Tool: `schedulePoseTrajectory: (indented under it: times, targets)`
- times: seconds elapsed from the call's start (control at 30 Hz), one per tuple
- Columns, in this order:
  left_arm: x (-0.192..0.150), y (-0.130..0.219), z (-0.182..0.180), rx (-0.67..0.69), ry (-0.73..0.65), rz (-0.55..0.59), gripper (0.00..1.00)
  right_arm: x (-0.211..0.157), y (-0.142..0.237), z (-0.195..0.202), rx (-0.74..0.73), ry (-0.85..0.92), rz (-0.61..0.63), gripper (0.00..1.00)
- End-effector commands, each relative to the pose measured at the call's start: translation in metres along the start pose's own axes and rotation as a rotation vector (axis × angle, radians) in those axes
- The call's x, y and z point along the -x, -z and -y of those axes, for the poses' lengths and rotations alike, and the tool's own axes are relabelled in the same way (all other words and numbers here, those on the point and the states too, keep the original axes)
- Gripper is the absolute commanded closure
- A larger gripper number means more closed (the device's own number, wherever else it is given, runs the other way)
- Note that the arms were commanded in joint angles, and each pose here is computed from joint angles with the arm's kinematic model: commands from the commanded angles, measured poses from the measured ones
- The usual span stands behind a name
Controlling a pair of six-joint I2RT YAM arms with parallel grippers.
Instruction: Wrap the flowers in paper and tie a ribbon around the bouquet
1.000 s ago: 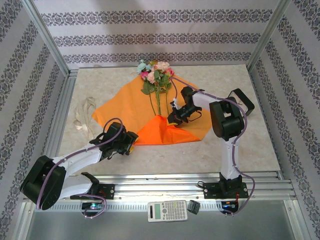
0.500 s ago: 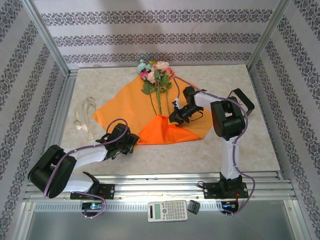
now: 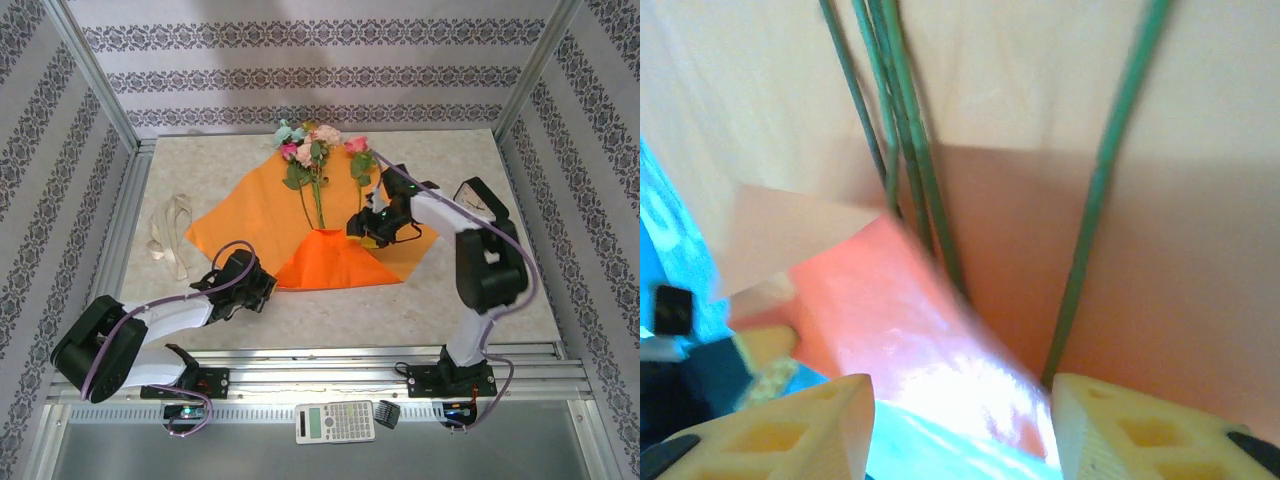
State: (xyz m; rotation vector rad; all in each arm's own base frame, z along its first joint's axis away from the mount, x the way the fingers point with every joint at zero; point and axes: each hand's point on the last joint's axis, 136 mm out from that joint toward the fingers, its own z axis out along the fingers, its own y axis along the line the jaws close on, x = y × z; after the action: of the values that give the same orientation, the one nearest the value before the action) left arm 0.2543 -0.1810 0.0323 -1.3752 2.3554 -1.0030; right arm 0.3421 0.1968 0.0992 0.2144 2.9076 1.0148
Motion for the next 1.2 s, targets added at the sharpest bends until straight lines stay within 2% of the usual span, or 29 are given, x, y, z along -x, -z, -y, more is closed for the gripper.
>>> schedulePoseTrajectory:
  times: [0.0, 0.13, 0.2, 0.3, 0.37, 0.67, 0.8, 0.9, 1.0, 1.17]
  targets:
    - [0.000, -0.001, -0.008, 0.006, 0.029, 0.011, 1.00, -0.021, 0.021, 0.012, -0.060, -0.291, 0.078, 0.52]
    - [-0.004, -0.004, -0.004, -0.002, 0.030, -0.016, 1.00, -0.070, 0.014, -0.025, 0.033, -0.350, 0.177, 0.51]
    - [-0.005, -0.004, -0.004, -0.003, 0.028, -0.021, 1.00, -0.093, 0.002, -0.047, 0.110, -0.411, 0.229, 0.47]
    - [-0.005, 0.000, -0.006, 0.004, 0.024, -0.016, 1.00, -0.109, -0.024, -0.067, 0.256, -0.546, 0.278, 0.44]
    - [-0.005, 0.001, -0.008, 0.008, 0.023, -0.018, 1.00, -0.110, -0.041, -0.078, 0.327, -0.593, 0.273, 0.45]
    - [-0.007, 0.001, -0.004, -0.003, 0.022, -0.030, 1.00, -0.126, -0.112, -0.096, 0.435, -0.758, 0.222, 0.50]
    - [-0.009, 0.002, -0.002, -0.007, 0.017, -0.037, 1.00, -0.139, -0.126, -0.089, 0.410, -0.790, 0.216, 0.50]
    - [-0.009, 0.002, -0.002, -0.007, 0.017, -0.041, 1.00, -0.140, -0.128, -0.078, 0.383, -0.797, 0.257, 0.51]
    - [-0.010, 0.004, -0.001, -0.012, 0.016, -0.045, 1.00, -0.130, -0.133, -0.073, 0.394, -0.788, 0.317, 0.56]
    - [-0.010, 0.010, 0.003, -0.017, 0.002, -0.038, 1.00, -0.122, -0.147, -0.074, 0.422, -0.792, 0.348, 0.67]
